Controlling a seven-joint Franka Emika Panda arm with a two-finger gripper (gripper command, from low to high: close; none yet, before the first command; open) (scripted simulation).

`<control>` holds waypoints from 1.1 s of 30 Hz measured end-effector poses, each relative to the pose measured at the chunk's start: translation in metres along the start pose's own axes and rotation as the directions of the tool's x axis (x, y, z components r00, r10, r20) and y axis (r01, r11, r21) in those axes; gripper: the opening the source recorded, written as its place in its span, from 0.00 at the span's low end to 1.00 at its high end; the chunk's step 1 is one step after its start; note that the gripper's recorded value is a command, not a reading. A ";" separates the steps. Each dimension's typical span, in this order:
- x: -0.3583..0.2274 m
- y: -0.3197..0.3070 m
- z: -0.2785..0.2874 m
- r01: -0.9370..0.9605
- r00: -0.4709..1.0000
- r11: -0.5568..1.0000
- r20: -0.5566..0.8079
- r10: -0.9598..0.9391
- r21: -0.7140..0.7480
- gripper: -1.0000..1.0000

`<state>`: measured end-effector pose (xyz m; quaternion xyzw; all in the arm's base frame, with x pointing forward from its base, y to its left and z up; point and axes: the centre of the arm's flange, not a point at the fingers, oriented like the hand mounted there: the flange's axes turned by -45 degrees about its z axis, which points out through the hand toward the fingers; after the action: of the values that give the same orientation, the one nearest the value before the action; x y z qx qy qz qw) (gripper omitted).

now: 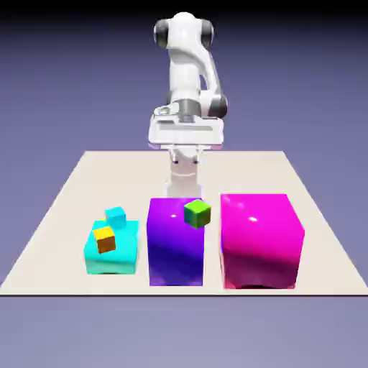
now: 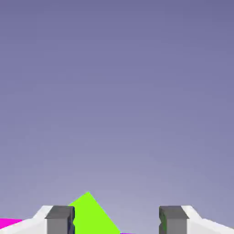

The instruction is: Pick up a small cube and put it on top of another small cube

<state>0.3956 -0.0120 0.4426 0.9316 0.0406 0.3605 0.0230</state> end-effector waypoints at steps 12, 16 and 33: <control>-0.127 0.205 0.101 0.106 0.813 0.994 0.575 -0.090 0.006 0.50; -0.195 0.262 0.107 0.121 0.671 0.990 0.729 -0.137 0.074 0.50; -0.338 0.236 0.152 0.225 0.522 0.929 0.768 -0.370 0.295 0.00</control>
<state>0.2629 -0.2807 0.1204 0.9692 0.2130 -0.1206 0.0264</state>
